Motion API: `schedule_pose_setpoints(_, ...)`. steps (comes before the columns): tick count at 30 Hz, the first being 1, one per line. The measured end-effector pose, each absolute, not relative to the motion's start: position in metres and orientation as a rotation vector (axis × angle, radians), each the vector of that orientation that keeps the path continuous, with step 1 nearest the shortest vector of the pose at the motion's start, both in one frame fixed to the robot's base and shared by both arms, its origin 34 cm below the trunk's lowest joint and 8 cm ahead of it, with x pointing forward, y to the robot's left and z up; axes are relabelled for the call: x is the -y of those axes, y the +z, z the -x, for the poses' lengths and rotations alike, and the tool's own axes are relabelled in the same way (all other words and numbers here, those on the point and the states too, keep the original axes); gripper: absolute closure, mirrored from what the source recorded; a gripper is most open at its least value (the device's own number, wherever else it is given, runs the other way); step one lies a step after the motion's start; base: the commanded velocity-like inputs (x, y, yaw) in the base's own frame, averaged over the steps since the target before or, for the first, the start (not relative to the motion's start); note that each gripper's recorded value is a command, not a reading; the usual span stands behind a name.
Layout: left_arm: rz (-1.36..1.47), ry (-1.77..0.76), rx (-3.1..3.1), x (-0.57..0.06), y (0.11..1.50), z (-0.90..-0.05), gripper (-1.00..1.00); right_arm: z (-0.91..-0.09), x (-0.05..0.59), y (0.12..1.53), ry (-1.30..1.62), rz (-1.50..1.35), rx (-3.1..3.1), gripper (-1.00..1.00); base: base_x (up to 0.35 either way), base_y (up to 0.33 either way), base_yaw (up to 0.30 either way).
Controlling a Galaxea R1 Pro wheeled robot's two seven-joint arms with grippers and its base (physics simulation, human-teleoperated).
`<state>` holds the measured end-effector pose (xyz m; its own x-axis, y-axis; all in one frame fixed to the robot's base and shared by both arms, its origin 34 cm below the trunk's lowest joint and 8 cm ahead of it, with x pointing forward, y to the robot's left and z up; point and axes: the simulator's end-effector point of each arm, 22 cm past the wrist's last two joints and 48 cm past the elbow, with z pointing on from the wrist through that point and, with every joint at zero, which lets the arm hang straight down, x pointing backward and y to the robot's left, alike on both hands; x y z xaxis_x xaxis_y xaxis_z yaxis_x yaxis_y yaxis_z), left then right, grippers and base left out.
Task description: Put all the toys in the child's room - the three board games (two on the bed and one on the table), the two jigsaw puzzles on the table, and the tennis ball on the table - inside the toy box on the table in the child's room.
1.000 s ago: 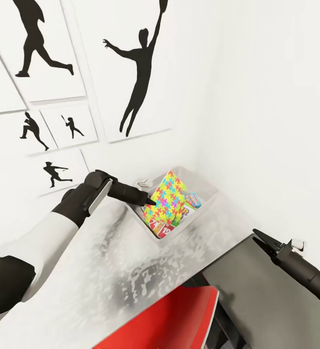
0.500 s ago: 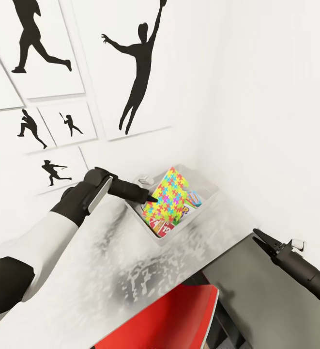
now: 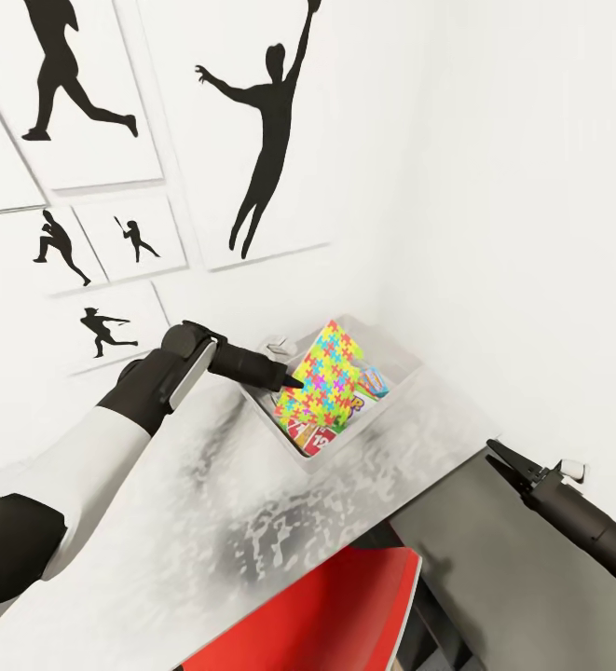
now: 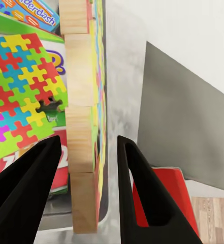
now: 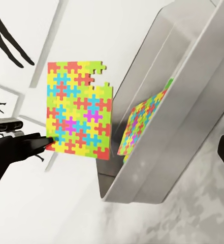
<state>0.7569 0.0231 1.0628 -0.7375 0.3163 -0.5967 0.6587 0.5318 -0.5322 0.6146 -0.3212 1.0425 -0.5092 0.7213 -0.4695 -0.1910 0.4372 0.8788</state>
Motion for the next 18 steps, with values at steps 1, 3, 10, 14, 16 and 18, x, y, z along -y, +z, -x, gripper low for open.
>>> schedule_pose_setpoints(1,-0.796,-1.075,-2.343,-0.0231,1.0628,-0.7569,1.0,-0.6146,0.3211,1.0424,1.224,-0.458,-1.755,-1.0,0.0,0.0,0.0)
schedule_pose_setpoints(3,-0.796,-1.075,-2.343,-0.0232,1.0625,-0.7569,1.0,-0.6146,0.321,1.0424,1.224,-0.458,-1.755,-1.0,0.0,0.0,0.0)
schedule_pose_setpoints(10,-0.795,-1.075,-2.344,-0.0232,1.0623,-0.7568,1.0,-0.6146,0.3209,1.0423,1.224,-0.458,-1.755,-1.0,0.0,0.0,0.0)
schedule_pose_setpoints(14,-0.793,-1.068,-2.345,-0.0239,1.0618,-0.7577,-1.0,-0.6146,0.3209,1.0423,1.224,-0.458,-1.755,-1.0,0.0,0.0,0.0)
schedule_pose_setpoints(16,-0.787,-1.046,-2.351,-0.026,1.0598,-0.7602,-1.0,-0.6146,0.3209,1.0421,1.223,-0.458,-1.756,-1.0,0.0,0.0,0.0)
schedule_pose_setpoints(18,-0.782,-1.03,-2.356,-0.0275,1.0583,-0.762,-1.0,-0.6146,0.321,1.0422,1.223,-0.458,-1.755,-1.0,0.0,0.0,0.0)
